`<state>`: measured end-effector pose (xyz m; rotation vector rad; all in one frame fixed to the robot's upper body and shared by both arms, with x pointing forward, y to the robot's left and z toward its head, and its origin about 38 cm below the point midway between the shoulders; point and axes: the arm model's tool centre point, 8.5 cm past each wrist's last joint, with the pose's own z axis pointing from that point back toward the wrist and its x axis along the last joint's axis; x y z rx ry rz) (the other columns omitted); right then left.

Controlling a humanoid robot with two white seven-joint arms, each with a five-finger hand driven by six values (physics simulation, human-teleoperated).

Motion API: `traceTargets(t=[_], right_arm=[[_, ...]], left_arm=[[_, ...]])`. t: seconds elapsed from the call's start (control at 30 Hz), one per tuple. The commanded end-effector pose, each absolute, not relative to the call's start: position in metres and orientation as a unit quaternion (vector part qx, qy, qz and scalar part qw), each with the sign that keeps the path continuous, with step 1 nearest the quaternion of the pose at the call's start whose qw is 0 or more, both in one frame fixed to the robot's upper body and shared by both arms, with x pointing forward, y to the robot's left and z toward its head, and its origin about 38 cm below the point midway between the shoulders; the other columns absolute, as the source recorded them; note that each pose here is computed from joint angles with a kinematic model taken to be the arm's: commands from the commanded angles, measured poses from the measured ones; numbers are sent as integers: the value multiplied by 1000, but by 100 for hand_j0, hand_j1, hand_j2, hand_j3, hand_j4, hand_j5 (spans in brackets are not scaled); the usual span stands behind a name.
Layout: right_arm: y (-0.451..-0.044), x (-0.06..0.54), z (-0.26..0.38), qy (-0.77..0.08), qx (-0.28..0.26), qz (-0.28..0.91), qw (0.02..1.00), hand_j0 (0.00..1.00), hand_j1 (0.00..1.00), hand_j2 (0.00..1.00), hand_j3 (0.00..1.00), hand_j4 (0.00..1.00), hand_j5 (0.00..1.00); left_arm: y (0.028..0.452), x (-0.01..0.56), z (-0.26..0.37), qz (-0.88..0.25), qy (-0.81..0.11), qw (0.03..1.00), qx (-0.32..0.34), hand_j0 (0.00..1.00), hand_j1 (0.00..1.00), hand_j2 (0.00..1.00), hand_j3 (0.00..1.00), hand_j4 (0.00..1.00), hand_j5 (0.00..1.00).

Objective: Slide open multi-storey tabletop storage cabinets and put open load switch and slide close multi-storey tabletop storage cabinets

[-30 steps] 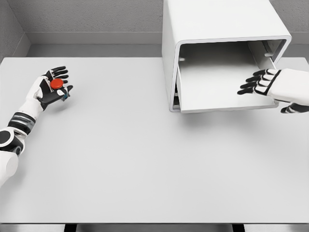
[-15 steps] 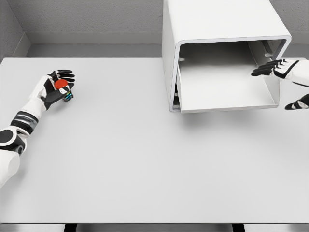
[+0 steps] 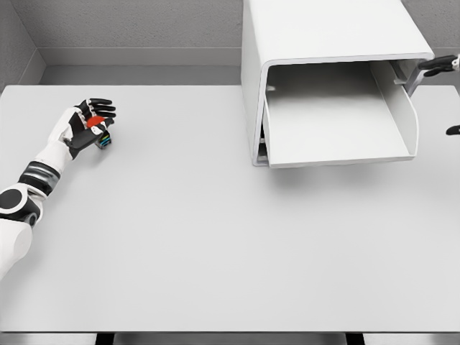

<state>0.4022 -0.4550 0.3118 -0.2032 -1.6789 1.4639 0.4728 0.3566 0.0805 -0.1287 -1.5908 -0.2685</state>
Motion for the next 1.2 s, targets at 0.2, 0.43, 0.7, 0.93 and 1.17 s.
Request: traceTargets(t=[0.2,0.43,0.7,0.93,1.17], right_arm=[[-454,396,329,-604,-159,657,423,99,99,99,99,99,99],[-464,382,351,-582,-182,674,417,95,95,95,95,95,95],[-461,378,331,-523,-189,721,412,69,69,69,69,69,69],[-455,371,309,-481,-176,756,408,61,61,61,61,61,61],[-453,365,302,-449,-178,780,398,51,51,51,51,51,51]], left_arm=[[358,473,81,-120,-711,690,-55,100,100,100,100,100,100],[360,474,82,-121,-711,691,-51,100,100,100,100,100,100],[367,472,70,-114,-700,704,-41,100,100,100,100,100,100],[374,477,77,-104,-706,700,-33,100,100,100,100,100,100],[366,478,71,-102,-702,703,-40,100,100,100,100,100,100]])
